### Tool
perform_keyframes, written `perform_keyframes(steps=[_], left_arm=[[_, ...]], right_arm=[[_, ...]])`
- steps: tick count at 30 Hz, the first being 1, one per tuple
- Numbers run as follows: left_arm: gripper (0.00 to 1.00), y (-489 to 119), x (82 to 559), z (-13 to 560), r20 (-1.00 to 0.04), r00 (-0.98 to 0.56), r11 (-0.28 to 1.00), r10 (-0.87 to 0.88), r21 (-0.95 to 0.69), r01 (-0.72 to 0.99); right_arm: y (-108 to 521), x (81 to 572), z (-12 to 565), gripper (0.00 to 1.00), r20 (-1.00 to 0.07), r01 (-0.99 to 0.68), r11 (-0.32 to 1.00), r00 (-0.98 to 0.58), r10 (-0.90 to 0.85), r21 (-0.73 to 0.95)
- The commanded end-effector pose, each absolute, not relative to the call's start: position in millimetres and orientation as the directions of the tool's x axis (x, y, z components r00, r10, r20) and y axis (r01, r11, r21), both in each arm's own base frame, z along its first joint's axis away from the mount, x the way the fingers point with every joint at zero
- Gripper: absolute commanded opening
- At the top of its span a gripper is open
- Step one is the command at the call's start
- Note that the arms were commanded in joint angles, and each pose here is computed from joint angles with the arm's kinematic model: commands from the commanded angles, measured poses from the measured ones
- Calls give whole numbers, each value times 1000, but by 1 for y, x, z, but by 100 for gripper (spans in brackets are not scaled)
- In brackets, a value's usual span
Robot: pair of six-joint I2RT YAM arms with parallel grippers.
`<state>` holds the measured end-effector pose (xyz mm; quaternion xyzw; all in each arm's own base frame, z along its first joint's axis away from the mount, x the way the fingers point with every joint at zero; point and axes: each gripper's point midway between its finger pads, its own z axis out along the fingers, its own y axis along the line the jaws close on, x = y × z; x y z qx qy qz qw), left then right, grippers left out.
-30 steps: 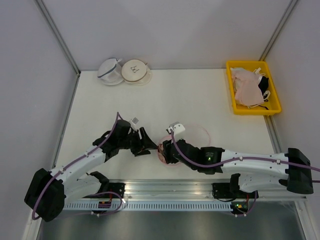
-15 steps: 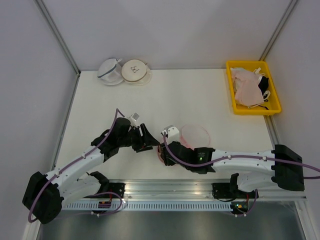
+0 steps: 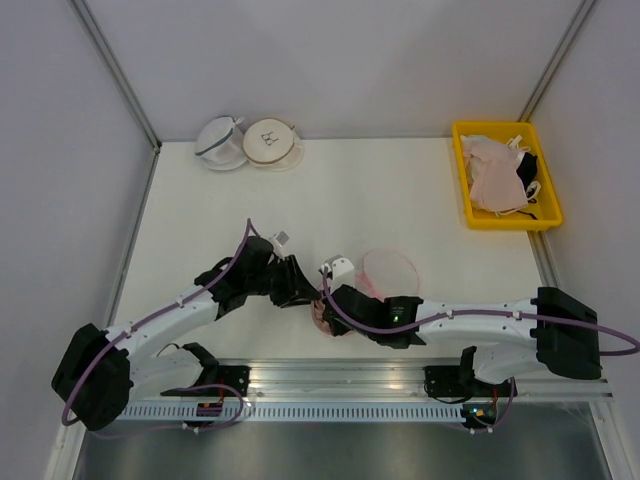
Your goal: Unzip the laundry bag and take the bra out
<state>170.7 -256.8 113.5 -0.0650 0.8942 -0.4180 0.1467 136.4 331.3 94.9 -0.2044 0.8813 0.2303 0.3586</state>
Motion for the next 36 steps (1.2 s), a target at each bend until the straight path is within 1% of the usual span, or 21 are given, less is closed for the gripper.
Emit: perform_keyframes(steps=[1,2,4,5,7,10,14,18,22,29,31,32,36], left_arm=[[37,-271,182,129,-301,-934,637,-194,-762,113],[31,-272,182,126,-301,-935,643,-189,-757,114],[24,-274,182,122,-296,-938,653,-180,-750,111],[13,-273,183,121,-298,-938,656,-179,-746,112],[2,-272,183,118,-297,-938,662,-179,-742,108],[2,-268,185,116,-311,-931,680,-189,-726,105],[2,-262,185,114,-322,-925,699,-202,-709,95],[2,-261,185,112,-322,-925,703,-203,-705,91],[2,-265,184,114,-309,-930,687,-198,-721,94],[2,-274,178,114,-300,-938,665,-172,-738,114],[2,-277,175,115,-295,-942,657,-161,-744,121],[2,-277,174,115,-295,-942,655,-159,-746,123],[2,-277,171,116,-292,-944,647,-153,-751,128]], right_arm=[[332,141,105,0,-744,-514,812,-649,-158,277],[331,140,105,0,-743,-515,811,-650,-160,276],[330,140,105,0,-744,-516,811,-649,-161,275],[329,141,108,1,-749,-511,813,-645,-151,277],[327,142,112,1,-754,-507,817,-641,-143,275],[320,147,131,1,-780,-497,821,-617,-105,282],[294,157,170,0,-827,-459,851,-560,-55,255],[262,174,215,0,-882,-378,897,-470,28,230],[238,185,245,0,-915,-309,923,-392,97,231],[221,207,289,0,-947,-188,949,-247,205,254],[218,215,301,0,-960,-162,961,-209,187,222],[214,220,317,1,-962,-131,963,-177,210,234],[201,239,347,0,-974,-35,979,-111,195,200]])
